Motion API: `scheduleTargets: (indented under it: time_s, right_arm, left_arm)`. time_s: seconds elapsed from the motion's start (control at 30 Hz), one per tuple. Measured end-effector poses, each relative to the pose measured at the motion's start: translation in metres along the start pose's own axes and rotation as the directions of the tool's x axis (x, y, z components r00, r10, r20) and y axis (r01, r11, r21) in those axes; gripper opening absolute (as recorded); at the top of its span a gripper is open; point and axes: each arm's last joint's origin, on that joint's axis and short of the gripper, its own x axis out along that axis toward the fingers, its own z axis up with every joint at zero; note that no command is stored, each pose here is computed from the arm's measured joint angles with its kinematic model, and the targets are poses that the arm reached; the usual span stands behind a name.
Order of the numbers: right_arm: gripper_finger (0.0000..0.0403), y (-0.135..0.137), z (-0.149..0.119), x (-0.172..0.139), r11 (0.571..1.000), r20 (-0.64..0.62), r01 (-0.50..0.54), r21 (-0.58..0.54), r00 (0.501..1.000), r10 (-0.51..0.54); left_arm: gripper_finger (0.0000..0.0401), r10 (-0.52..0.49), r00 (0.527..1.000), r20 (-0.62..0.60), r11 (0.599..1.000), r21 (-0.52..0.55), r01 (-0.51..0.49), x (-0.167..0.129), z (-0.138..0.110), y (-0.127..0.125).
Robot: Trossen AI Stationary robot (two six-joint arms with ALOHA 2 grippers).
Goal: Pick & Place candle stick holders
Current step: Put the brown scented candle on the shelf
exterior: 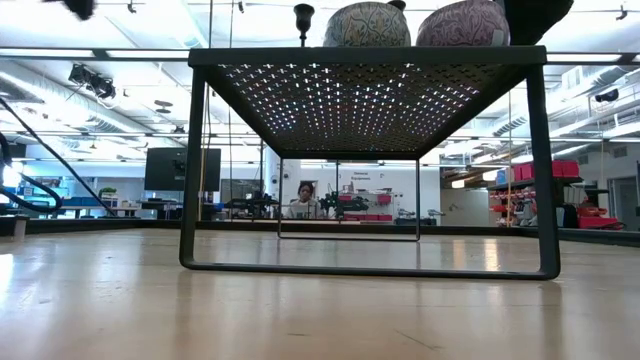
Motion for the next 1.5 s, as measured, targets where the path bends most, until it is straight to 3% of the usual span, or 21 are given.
scheduleTargets:
  time_s: [0.37, 0.53, 0.73, 1.23, 1.5]
  right_arm:
    - [0.0114, 0.000, 0.001, 0.000, 1.000, 0.015, 0.019, 0.007, 1.000, -0.019]
    - [0.0114, -0.001, 0.001, 0.000, 0.999, 0.022, 0.032, -0.015, 0.999, -0.031]
    - [0.0114, 0.000, 0.002, 0.000, 1.000, 0.032, 0.026, -0.014, 0.999, -0.025]
    - [0.0114, 0.002, 0.005, 0.000, 1.000, 0.064, 0.010, -0.026, 0.998, -0.008]
    - [0.0114, 0.002, 0.005, 0.000, 0.999, 0.064, 0.010, -0.036, 0.998, -0.008]
  left_arm:
    - [0.0126, -0.032, 0.987, -0.158, 0.989, -0.150, 0.008, 0.037, -0.072, -0.012]
    - [0.0126, -0.108, 0.972, -0.210, 0.970, -0.235, 0.057, 0.056, -0.093, -0.019]
    - [0.0126, -0.198, 0.968, -0.154, 0.946, -0.290, 0.147, 0.061, -0.091, -0.028]
    - [0.0126, -0.237, 0.967, -0.092, 0.928, -0.315, 0.197, 0.061, -0.086, -0.033]
    - [0.0126, -0.300, 0.953, -0.028, 0.906, -0.321, 0.276, 0.060, -0.080, -0.039]
